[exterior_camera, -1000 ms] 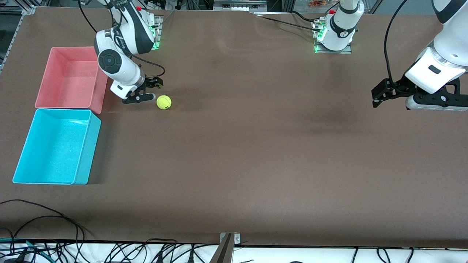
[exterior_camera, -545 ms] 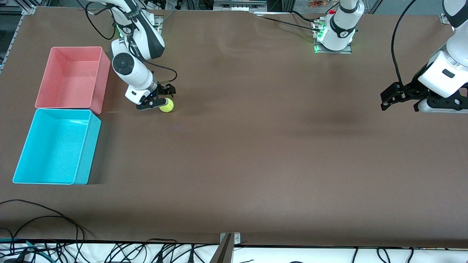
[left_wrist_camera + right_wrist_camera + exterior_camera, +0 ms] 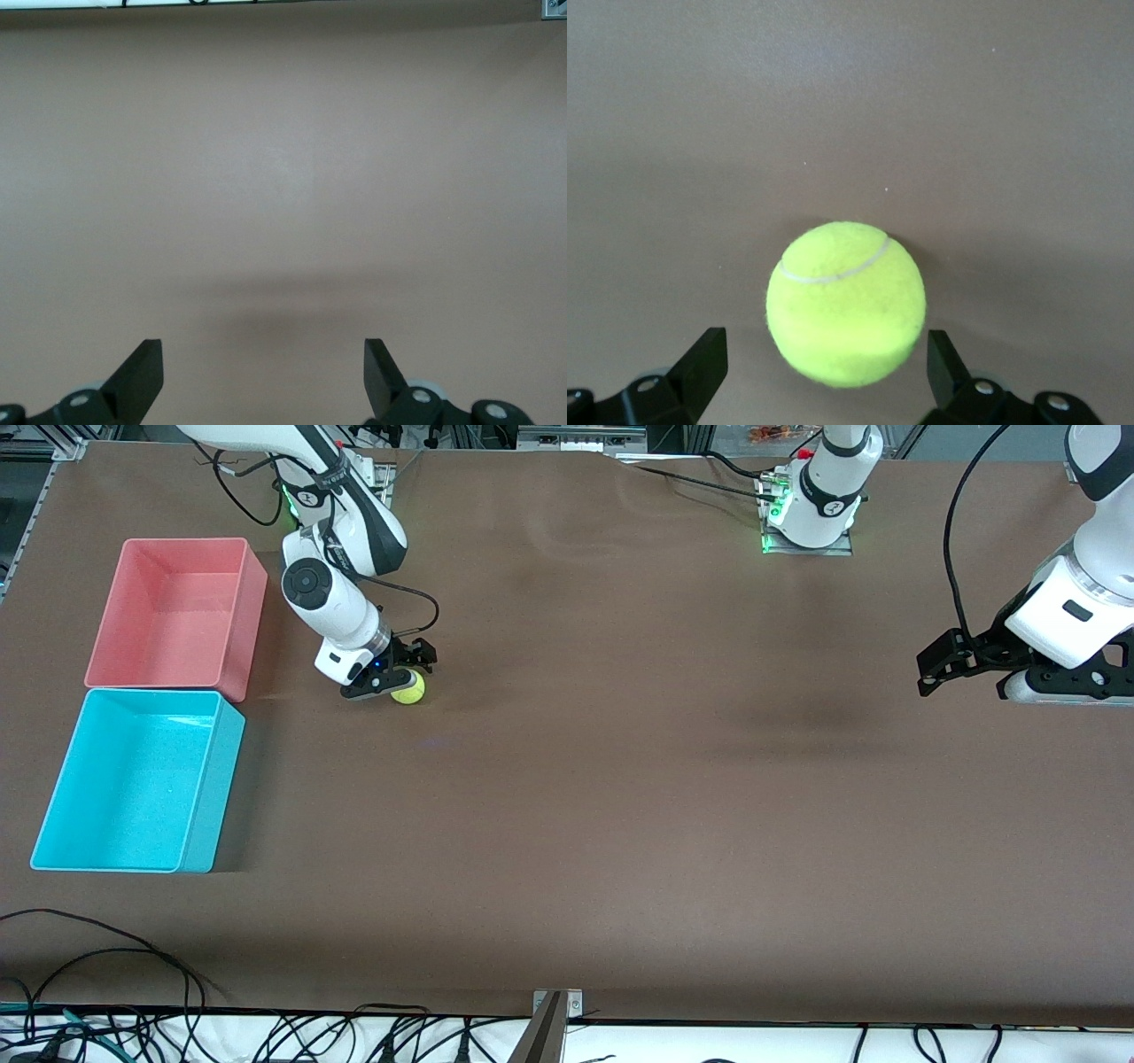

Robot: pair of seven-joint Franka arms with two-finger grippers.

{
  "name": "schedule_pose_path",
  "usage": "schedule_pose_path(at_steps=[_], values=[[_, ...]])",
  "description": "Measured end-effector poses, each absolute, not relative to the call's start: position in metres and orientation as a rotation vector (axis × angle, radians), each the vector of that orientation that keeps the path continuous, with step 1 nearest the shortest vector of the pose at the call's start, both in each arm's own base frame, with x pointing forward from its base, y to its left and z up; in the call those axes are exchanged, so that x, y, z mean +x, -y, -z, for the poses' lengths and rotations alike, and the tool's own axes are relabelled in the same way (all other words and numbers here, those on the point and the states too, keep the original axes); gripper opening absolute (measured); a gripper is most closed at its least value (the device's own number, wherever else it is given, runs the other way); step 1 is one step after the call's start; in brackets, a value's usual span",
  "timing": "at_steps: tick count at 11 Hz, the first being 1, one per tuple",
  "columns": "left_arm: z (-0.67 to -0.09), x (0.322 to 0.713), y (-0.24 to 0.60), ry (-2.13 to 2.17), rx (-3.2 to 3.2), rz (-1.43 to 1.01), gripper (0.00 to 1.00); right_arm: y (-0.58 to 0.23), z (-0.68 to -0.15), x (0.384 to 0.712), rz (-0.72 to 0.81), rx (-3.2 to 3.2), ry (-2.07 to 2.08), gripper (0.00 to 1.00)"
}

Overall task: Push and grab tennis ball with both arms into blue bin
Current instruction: 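Lower the right gripper over the tennis ball and close on it, then carry the tennis ball with the right gripper over the cyan bin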

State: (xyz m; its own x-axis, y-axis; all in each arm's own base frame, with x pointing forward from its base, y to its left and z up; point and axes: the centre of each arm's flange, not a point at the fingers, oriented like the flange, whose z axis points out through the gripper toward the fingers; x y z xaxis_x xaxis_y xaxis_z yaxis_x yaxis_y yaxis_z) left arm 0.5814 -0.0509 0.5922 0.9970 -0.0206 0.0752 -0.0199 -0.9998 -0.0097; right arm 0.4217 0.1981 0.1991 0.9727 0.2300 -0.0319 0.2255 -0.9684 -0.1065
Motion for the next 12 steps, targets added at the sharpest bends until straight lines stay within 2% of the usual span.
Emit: schedule_pose_path(at_steps=[3,7,10,11,12], values=[[-0.592,0.581,0.051,-0.050,-3.130,0.118,1.00,-0.202,-0.193,0.424,0.004,-3.007,0.407,1.00],[-0.594,0.581,0.051,-0.065,-3.129,0.123,1.00,-0.205,-0.186,0.425,0.022,-3.004,0.483,1.00],[-0.593,0.581,0.057,-0.079,-3.130,0.123,1.00,-0.204,-0.186,0.430,0.058,-2.998,0.485,0.96],[-0.592,0.582,0.058,-0.082,-3.131,0.119,1.00,-0.201,-0.184,0.432,0.061,-3.002,0.493,0.85],[-0.591,0.582,0.060,-0.079,-3.152,0.115,1.00,-0.197,-0.181,0.433,0.057,-3.007,0.501,0.82]])
